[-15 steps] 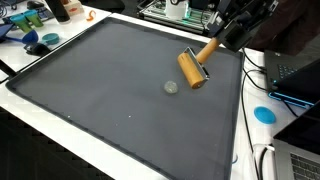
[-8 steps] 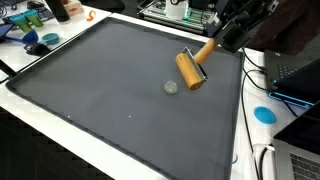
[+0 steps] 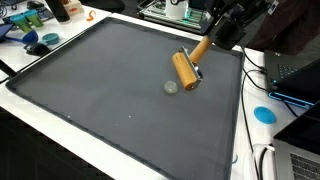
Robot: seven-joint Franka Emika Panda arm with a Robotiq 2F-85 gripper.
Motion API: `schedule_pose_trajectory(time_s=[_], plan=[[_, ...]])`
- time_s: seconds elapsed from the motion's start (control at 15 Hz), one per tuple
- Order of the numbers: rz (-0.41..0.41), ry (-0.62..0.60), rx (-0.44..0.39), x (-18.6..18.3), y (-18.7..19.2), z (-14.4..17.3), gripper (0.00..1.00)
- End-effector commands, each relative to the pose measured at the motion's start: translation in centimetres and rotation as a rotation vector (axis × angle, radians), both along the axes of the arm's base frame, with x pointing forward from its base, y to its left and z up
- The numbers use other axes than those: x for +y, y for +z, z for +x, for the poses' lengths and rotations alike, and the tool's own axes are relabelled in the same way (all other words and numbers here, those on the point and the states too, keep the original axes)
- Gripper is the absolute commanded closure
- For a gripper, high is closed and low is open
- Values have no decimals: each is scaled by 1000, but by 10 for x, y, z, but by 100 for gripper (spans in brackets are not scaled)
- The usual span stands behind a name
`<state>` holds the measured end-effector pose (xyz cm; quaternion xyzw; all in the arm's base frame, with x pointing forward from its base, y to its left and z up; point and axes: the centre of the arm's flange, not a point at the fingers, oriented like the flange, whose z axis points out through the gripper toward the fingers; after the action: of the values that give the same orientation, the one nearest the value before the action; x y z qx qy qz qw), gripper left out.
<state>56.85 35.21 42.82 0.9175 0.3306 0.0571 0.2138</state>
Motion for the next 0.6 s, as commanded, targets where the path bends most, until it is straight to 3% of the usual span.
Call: schedule_pose_trajectory(time_s=[0.0,0.53], plan=[[53,-20,39,-16,21,11,77],[159,-100,92,-71,41,39,77]])
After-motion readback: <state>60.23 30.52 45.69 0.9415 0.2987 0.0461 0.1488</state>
